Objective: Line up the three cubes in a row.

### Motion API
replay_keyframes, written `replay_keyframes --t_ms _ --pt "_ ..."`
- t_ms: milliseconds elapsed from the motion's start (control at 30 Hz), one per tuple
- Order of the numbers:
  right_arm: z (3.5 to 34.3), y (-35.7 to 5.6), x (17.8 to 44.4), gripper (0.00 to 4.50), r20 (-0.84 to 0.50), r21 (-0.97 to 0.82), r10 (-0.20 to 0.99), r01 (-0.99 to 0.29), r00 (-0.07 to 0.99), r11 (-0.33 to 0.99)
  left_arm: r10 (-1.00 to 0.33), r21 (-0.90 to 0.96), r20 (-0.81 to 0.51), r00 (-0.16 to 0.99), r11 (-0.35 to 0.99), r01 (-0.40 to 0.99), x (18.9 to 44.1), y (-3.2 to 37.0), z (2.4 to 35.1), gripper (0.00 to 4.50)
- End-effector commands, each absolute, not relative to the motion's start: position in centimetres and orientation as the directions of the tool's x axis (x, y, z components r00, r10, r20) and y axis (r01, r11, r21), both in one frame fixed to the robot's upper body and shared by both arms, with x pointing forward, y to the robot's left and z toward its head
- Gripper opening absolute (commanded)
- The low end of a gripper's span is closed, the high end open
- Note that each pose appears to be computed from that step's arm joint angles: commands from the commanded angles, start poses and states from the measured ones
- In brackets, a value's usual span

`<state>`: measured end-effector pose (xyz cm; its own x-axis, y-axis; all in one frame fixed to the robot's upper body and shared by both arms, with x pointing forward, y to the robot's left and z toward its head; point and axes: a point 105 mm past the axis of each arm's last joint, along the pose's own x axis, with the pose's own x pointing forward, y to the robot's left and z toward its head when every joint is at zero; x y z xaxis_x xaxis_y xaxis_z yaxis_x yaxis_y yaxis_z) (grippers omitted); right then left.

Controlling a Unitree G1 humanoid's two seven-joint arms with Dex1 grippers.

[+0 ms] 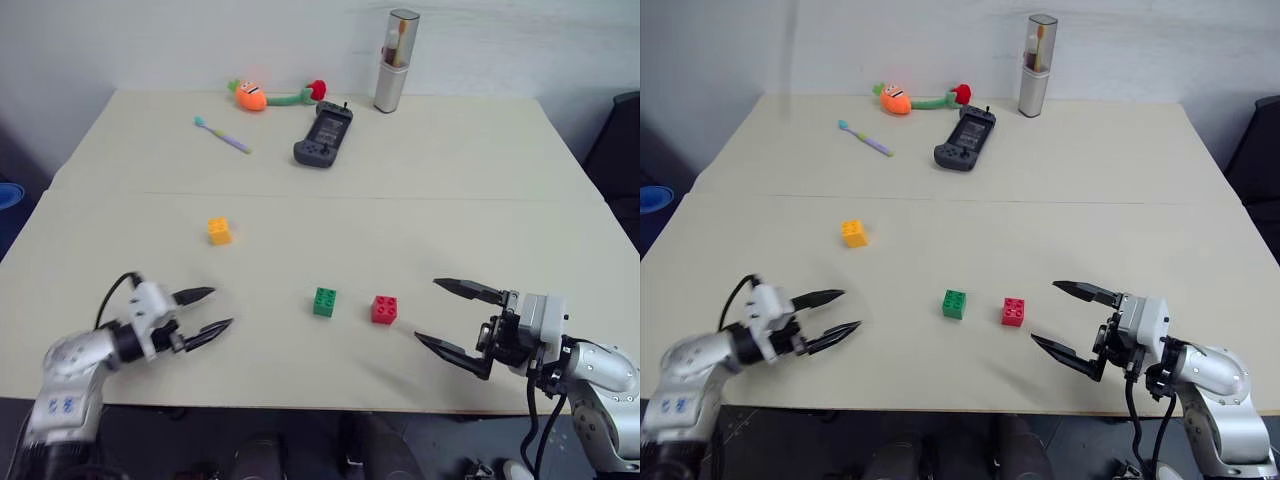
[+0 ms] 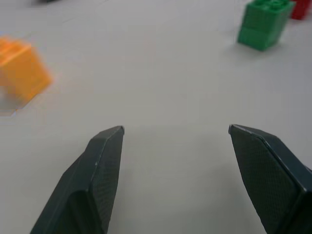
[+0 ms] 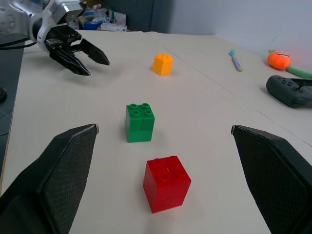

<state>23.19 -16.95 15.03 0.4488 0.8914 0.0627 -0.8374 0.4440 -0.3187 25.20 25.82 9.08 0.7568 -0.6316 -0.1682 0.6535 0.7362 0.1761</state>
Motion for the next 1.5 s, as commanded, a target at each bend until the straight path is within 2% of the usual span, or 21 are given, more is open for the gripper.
replay_keyframes --t_ms 33,67,100,233,333,500,600,667,800,967,1233,1333,1500 --pt "15.6 -16.7 23.4 4.50 0.103 -0.350 0.895 -0.827 0.434 0.441 -0.363 0.145 -0.026 0.932 0.921 0.363 24.1 30.8 11.0 4.14" --pt "15.6 -16.6 23.5 4.50 0.113 -0.355 0.897 -0.825 0.428 0.439 -0.274 0.115 0.012 0.962 0.956 0.271 23.6 32.0 11.2 4.44" --pt "15.7 -16.5 23.6 4.50 0.121 -0.357 0.896 -0.824 0.426 0.440 -0.237 0.103 0.028 0.971 0.967 0.233 23.4 32.3 11.3 4.47" --pt "15.8 -16.3 24.0 4.50 0.134 -0.359 0.898 -0.824 0.419 0.438 -0.215 0.098 0.054 0.975 0.973 0.209 23.7 30.9 11.6 4.47" --pt "15.9 -16.2 24.2 4.50 0.140 -0.363 0.899 -0.823 0.414 0.436 -0.167 0.064 0.096 0.981 0.985 0.161 25.7 28.8 12.5 4.47" --pt "15.9 -16.2 24.4 4.50 0.139 -0.367 0.900 -0.822 0.413 0.434 -0.097 -0.092 0.172 0.980 0.989 0.114 29.8 24.0 14.9 4.47" --pt "15.8 -16.0 24.3 4.50 0.136 -0.370 0.901 -0.822 0.412 0.432 -0.061 -0.091 0.136 0.989 0.993 0.074 32.3 20.9 14.8 4.47" --pt "15.8 -15.9 24.3 4.50 0.131 -0.375 0.902 -0.822 0.411 0.428 0.022 -0.099 0.092 0.995 0.995 -0.012 34.1 19.8 14.4 4.47" --pt "15.9 -15.9 24.3 4.50 0.136 -0.372 0.895 -0.816 0.424 0.443 0.072 -0.145 0.085 0.994 0.988 -0.059 36.4 17.8 14.1 4.47" --pt "15.9 -15.7 24.0 4.50 0.130 -0.376 0.896 -0.815 0.425 0.441 0.190 -0.060 0.056 0.980 0.981 -0.187 37.9 17.8 13.5 4.47" --pt "15.7 -15.6 23.8 4.50 0.134 -0.371 0.886 -0.807 0.443 0.459 0.181 -0.028 0.024 0.983 0.983 -0.181 39.0 17.0 12.7 4.47" --pt "15.7 -15.6 23.9 4.50 0.135 -0.368 0.885 -0.807 0.446 0.462 0.180 -0.034 0.042 0.983 0.983 -0.179 39.6 17.1 13.2 3.90" --pt "15.5 -15.6 24.0 4.50 0.132 -0.365 0.884 -0.807 0.449 0.464 0.164 -0.023 0.073 0.984 0.986 -0.163 39.8 17.1 14.0 2.27"
